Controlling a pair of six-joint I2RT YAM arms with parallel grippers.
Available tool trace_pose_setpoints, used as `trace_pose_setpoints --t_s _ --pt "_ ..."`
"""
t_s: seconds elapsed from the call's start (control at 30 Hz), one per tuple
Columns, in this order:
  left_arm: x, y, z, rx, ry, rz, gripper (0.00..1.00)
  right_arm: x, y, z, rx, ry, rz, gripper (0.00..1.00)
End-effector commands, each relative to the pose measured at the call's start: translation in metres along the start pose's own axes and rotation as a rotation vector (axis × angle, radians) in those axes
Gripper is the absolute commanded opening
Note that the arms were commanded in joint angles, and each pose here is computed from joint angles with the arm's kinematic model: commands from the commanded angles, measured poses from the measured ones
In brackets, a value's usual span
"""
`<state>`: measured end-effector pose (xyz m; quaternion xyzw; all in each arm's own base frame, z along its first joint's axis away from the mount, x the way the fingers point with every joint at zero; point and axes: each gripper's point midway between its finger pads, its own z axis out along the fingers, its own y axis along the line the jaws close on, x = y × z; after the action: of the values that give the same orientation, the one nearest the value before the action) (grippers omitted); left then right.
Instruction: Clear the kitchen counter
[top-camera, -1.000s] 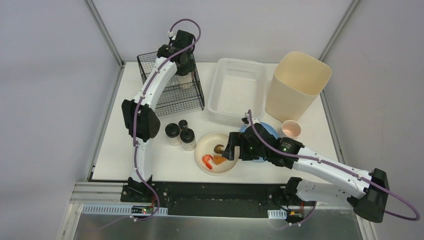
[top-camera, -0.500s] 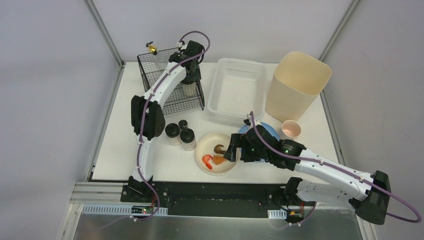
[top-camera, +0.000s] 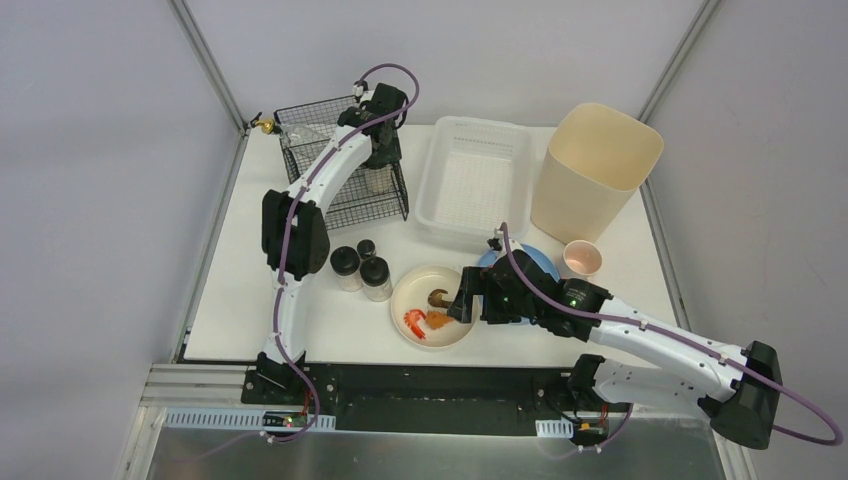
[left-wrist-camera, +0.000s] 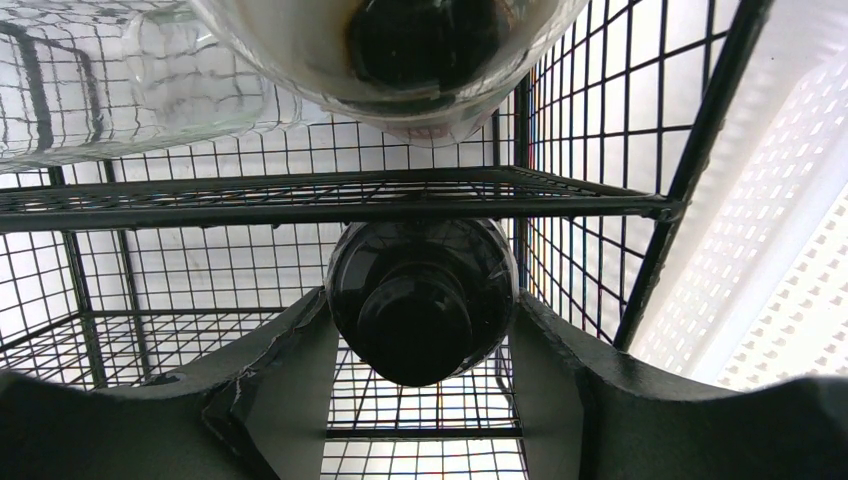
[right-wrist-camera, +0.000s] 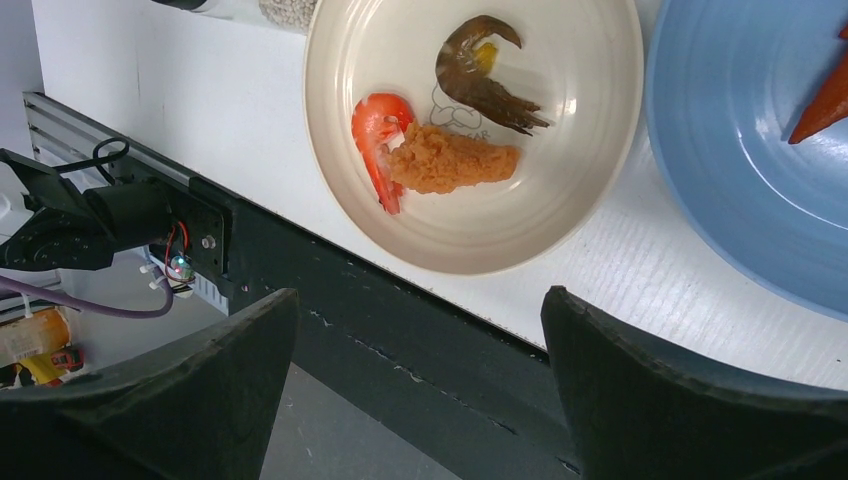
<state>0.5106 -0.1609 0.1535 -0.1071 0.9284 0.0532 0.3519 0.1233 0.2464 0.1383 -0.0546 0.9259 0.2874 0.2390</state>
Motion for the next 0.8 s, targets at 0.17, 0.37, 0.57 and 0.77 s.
trace_pose_setpoints --t_s 0.17,0.37,0.57,0.77 --pt "-0.018 -0.007 -0.025 0.035 -0.066 -0.015 0.08 -0.004 0.005 -0.001 -0.014 -0.02 0.015 0.96" --pt "-0.016 -0.011 -0.024 0.048 -0.057 -0.006 0.47 -0.004 0.005 -0.001 -0.014 -0.02 0.015 0.97" --pt "-0.02 -0.009 -0.034 0.061 -0.069 0.004 0.65 -0.005 0.006 -0.002 -0.016 -0.021 0.016 0.98" --pt "-0.023 -0.006 -0.046 0.085 -0.074 0.035 0.76 -0.006 0.009 -0.001 -0.019 -0.018 0.008 0.98"
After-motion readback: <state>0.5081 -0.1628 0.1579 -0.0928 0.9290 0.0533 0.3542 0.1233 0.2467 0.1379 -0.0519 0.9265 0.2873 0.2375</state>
